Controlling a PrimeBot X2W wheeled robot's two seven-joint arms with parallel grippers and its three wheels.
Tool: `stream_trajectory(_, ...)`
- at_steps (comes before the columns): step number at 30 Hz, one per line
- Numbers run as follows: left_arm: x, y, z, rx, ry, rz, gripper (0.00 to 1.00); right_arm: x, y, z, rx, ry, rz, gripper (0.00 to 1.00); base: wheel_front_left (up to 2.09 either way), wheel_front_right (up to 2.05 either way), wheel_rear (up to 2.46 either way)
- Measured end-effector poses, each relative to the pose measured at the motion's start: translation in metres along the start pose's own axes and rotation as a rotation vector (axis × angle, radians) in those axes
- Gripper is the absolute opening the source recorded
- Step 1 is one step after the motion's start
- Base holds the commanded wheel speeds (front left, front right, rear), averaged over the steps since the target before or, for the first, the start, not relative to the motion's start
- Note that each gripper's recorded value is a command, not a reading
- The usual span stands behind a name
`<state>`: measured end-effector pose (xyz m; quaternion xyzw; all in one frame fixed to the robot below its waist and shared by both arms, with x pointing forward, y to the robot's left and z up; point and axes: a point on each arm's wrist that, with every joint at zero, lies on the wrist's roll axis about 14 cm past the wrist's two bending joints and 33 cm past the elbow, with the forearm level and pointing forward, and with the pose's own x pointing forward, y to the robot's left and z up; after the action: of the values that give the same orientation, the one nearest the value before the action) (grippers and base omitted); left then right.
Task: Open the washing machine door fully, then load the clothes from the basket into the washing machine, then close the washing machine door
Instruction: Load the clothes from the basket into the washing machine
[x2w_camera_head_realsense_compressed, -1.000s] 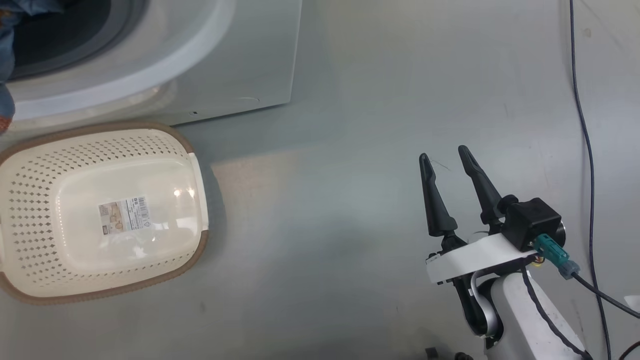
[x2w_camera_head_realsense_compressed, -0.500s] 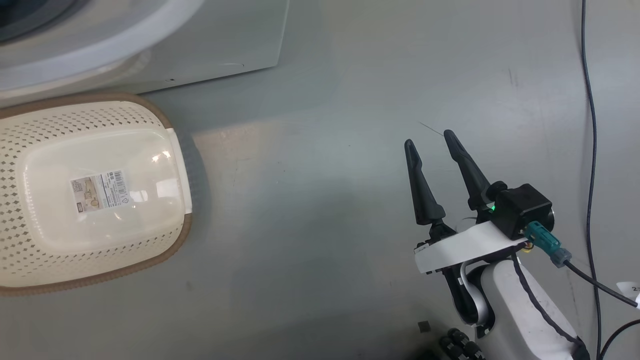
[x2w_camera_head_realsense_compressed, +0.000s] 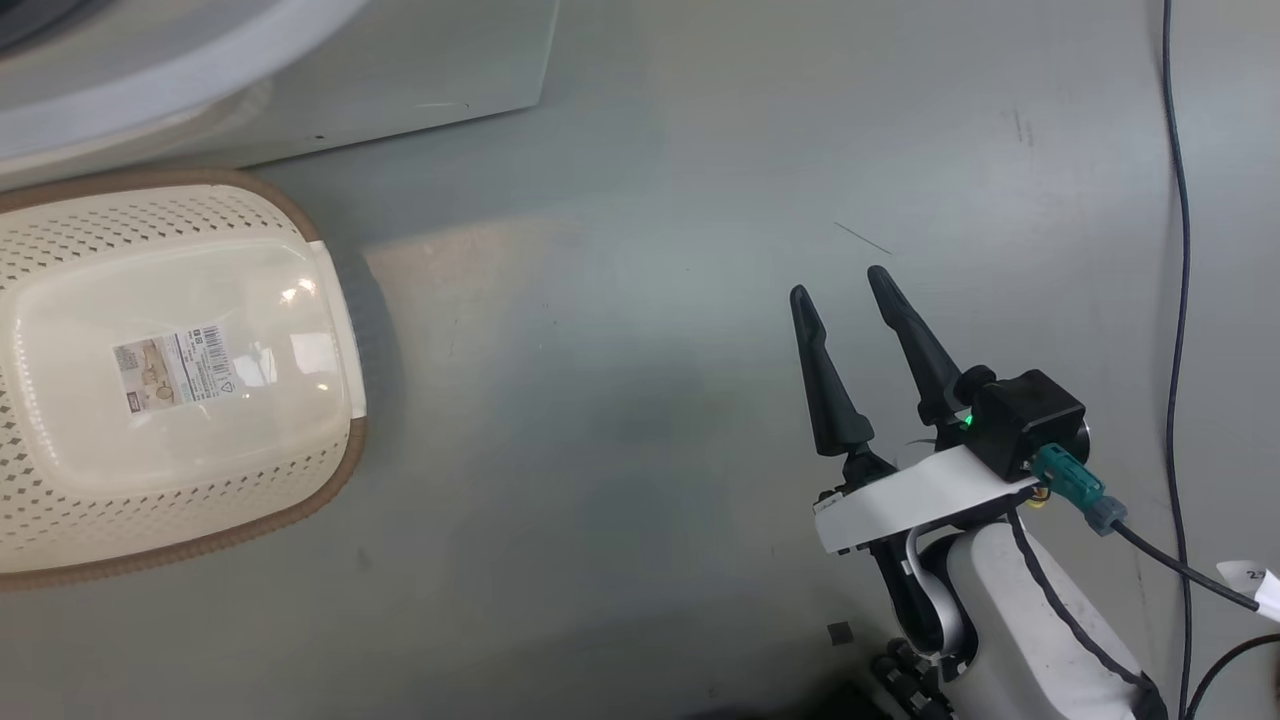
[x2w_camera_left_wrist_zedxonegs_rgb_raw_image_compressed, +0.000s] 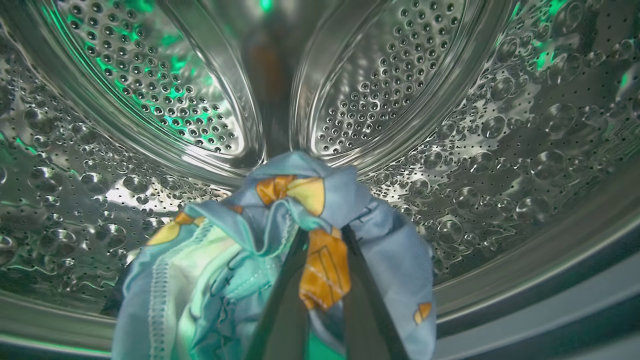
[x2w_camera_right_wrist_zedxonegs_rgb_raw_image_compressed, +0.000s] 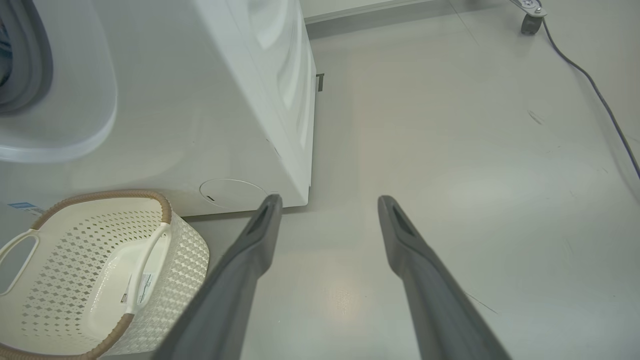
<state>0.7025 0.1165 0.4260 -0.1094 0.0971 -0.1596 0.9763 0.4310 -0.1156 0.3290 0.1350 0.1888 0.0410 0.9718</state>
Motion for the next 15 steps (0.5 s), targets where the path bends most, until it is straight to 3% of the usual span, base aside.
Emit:
stream_trajectory(11,0.018,-0.001,-0.021,0.033,0.044,-0.030,0.00,0.006,0.000,-0.019,0.021,0.046,0.000,1.00,0.00,0.00,0.00)
stream_trajectory(15,0.027,0.001,-0.007,0.047,-0.031,-0.038,0.00,0.009,0.000,-0.024,0.027,0.058,-0.002,1.00,0.00,0.00,0.00)
